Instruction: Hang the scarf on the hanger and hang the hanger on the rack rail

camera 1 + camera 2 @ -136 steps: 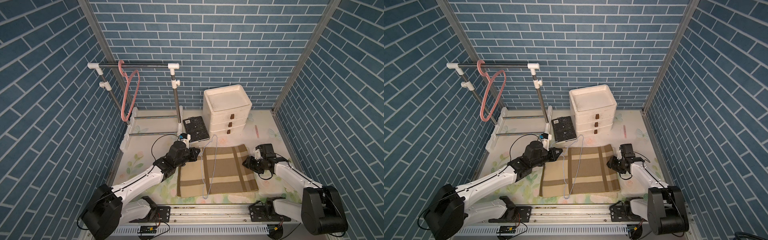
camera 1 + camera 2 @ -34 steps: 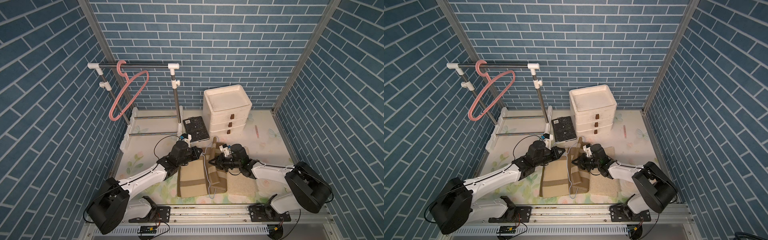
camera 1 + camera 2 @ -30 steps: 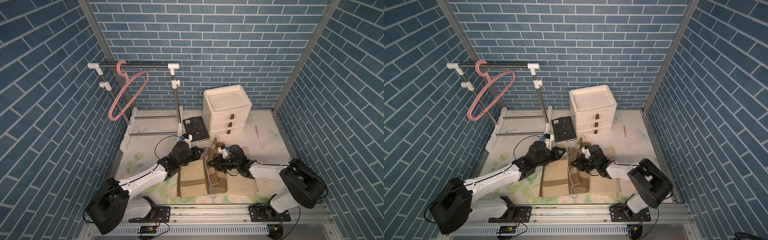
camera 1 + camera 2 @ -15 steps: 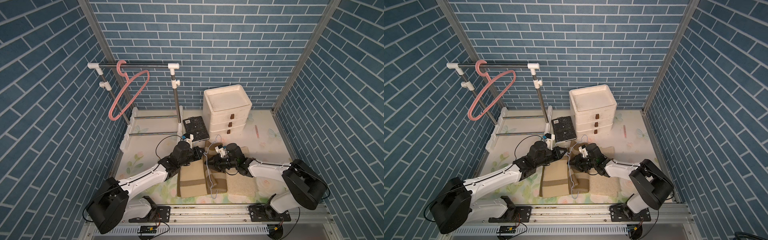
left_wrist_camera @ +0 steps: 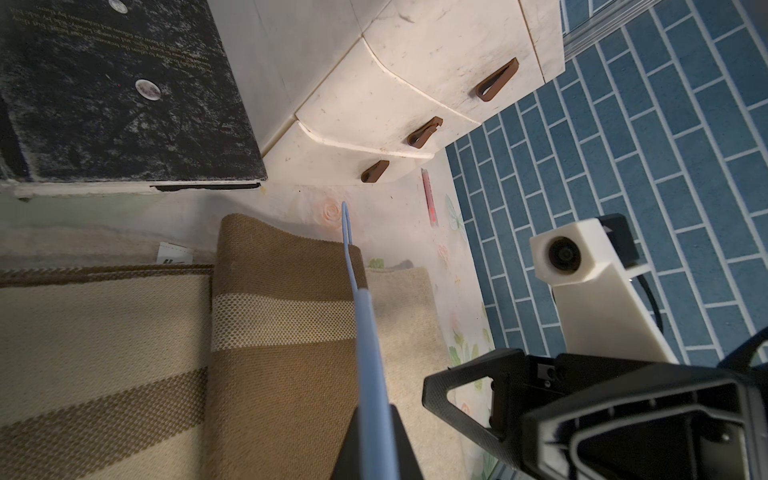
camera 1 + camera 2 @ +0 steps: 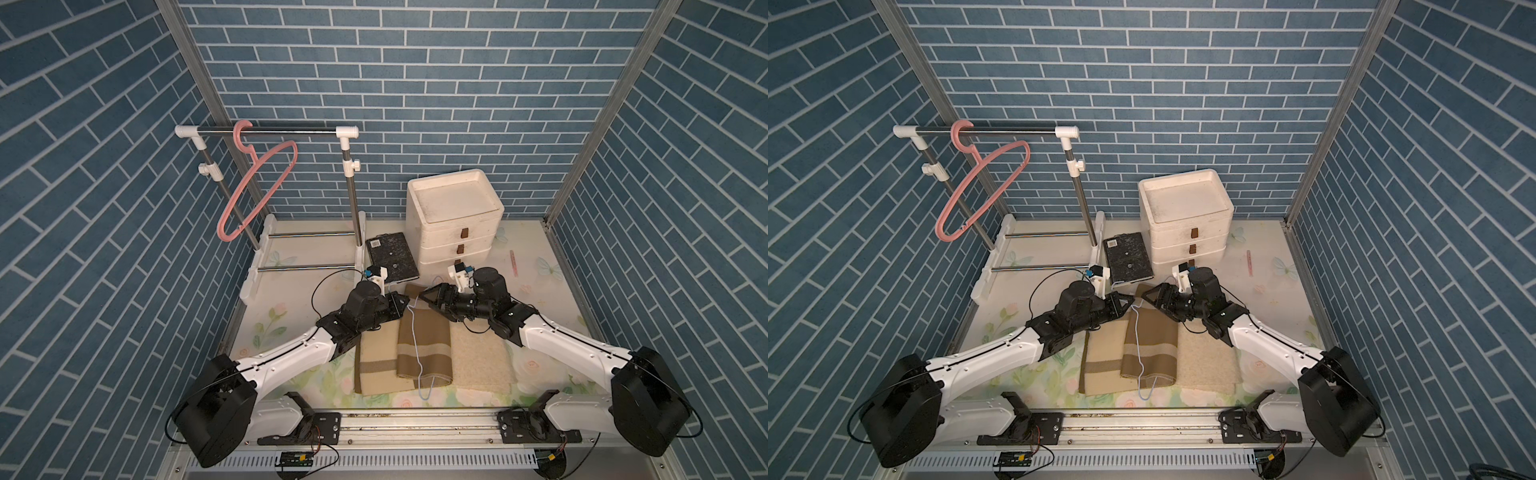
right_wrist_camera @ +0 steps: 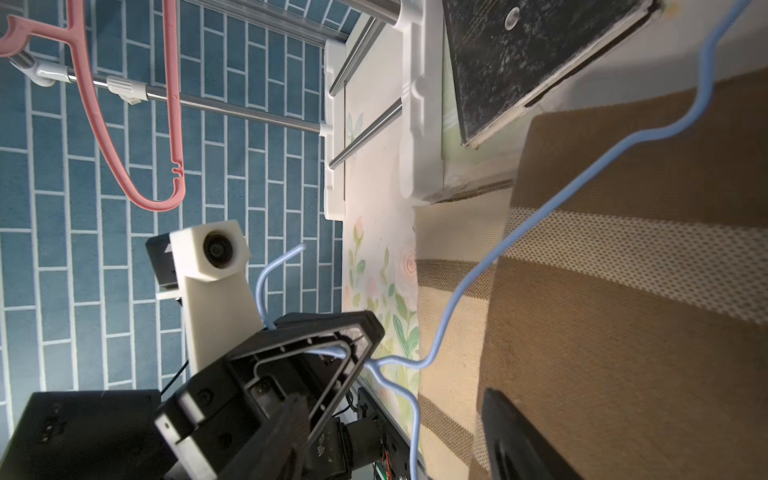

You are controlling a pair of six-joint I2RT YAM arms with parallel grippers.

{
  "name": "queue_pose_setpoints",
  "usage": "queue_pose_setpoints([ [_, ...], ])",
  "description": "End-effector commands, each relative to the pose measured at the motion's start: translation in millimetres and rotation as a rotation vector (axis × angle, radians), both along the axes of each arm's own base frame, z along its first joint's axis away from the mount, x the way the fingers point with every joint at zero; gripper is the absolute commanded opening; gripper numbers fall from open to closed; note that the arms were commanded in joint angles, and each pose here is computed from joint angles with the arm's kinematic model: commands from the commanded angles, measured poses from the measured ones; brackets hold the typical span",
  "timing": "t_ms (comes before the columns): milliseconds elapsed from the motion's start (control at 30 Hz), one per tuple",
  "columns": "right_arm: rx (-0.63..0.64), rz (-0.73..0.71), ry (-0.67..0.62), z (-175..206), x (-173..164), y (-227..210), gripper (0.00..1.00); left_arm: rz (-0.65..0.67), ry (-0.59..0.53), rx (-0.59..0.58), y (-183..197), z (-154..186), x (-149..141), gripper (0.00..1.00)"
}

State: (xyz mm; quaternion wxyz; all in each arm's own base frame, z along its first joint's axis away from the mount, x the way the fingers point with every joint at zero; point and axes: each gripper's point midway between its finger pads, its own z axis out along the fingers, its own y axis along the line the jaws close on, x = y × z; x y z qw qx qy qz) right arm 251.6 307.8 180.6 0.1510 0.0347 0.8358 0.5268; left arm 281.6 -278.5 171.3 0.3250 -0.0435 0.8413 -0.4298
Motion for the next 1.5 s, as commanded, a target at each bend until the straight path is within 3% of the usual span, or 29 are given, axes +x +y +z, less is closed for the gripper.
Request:
queue_pose_setpoints([
  [0,0.022,0.006,0.044,-5,3,8,0.65,-0.011,-0.039,-0.012,-5,15,3,0.00],
  [400,0.038,0.064,0.085,-23,7,36,0.48,-0.030,-0.054,-0.029,-9,18,3,0.00],
  [567,0.040,0.069,0.097,-27,5,37,0.27,-0.039,-0.081,-0.024,-8,22,2,0.00],
  [767,0.030,0.044,0.097,-30,5,29,0.00,-0.057,-0.136,0.004,-3,32,-2,0.12],
  [833,0.026,0.032,0.095,-30,6,25,0.00,-0.060,-0.149,0.021,0,33,-4,0.19],
  [933,0.024,0.015,0.092,-31,7,19,0.00,-0.028,-0.158,0.063,13,34,-5,0.43],
  [1033,0.018,0.006,0.099,-35,5,13,0.00,0.035,-0.162,0.090,36,34,-5,0.58],
  [1167,0.018,-0.003,0.099,-37,4,7,0.00,0.148,-0.159,0.078,72,36,-3,0.68],
  [1300,0.031,-0.010,0.083,-34,6,2,0.00,0.219,-0.089,0.024,101,22,-1,0.70],
  [1467,0.039,-0.014,0.071,-32,7,-1,0.00,0.139,-0.011,-0.026,93,-6,-4,0.70],
])
